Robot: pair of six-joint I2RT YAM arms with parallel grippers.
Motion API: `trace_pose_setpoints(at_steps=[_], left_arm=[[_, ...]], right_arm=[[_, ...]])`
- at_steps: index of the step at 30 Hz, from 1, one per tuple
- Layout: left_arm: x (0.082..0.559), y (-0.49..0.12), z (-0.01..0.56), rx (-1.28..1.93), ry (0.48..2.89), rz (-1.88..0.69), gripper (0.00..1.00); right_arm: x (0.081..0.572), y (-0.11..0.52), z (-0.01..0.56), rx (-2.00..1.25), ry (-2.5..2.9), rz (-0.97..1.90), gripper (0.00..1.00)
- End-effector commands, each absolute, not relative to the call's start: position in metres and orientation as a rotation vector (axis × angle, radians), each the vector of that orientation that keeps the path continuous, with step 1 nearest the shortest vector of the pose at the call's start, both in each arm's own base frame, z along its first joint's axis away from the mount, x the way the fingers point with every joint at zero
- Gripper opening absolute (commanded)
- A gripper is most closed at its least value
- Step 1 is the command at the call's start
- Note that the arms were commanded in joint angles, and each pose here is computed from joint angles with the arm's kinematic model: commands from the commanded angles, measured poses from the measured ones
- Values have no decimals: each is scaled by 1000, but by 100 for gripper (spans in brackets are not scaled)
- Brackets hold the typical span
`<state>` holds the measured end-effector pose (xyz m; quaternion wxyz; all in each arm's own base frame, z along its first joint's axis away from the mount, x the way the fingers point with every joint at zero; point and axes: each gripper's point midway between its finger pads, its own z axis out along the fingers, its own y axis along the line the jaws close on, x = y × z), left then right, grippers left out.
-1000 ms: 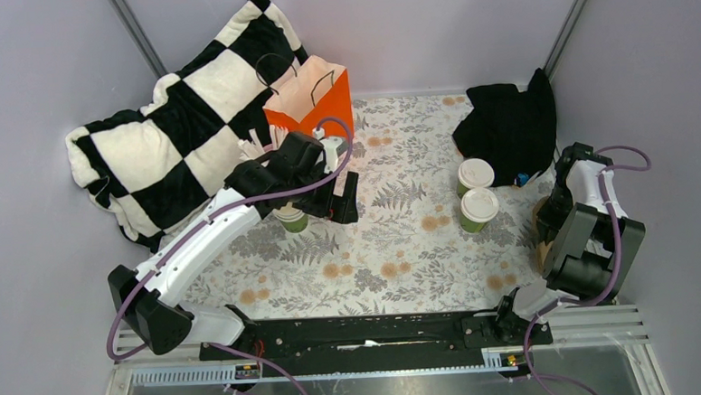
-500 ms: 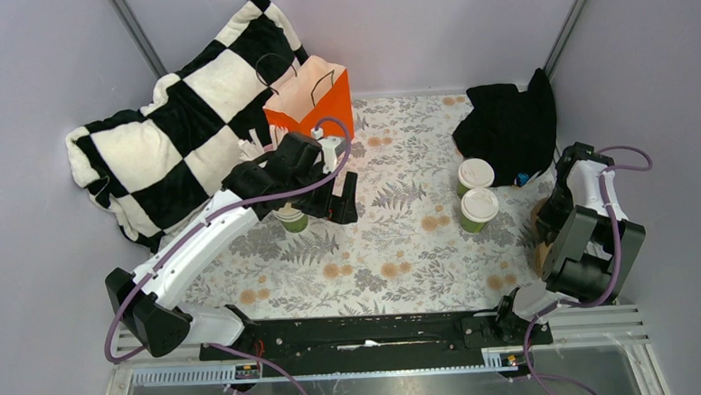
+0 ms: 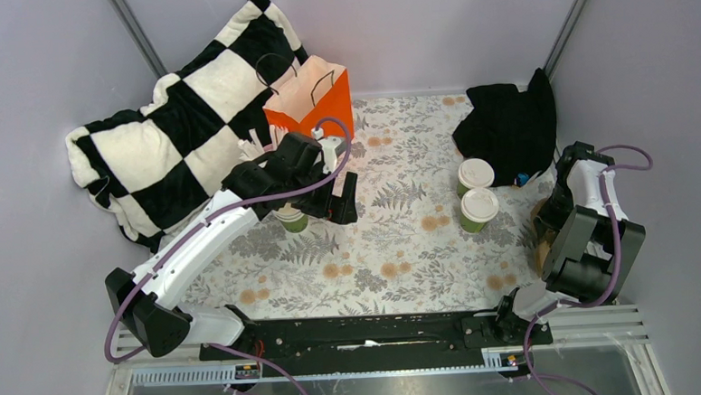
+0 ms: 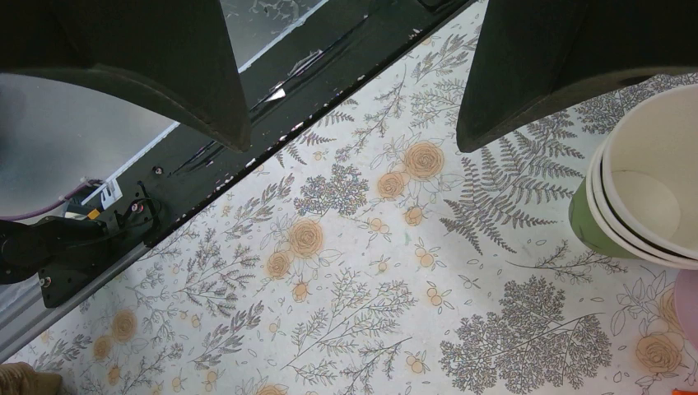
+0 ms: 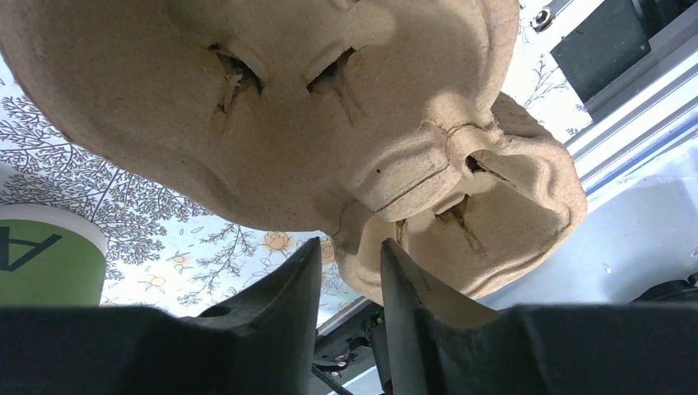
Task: Pack the takeout coffee
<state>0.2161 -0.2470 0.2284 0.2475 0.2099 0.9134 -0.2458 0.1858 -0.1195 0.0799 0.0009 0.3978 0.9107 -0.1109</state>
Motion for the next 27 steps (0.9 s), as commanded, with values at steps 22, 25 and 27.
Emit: trace_pose_setpoints(at_steps=[22,25,27], left_arm=[[219,-243,238,581,2431,-666,99],[218,-243,239,581,2427,-669,99],[219,-243,239,581,2425,-670,99]], right_arm=[[187,-131,98,1263,2805,-426,0],[185,-130,109,1267,2788,-434,0],[184,-130,115,1272,2773,-435,0]])
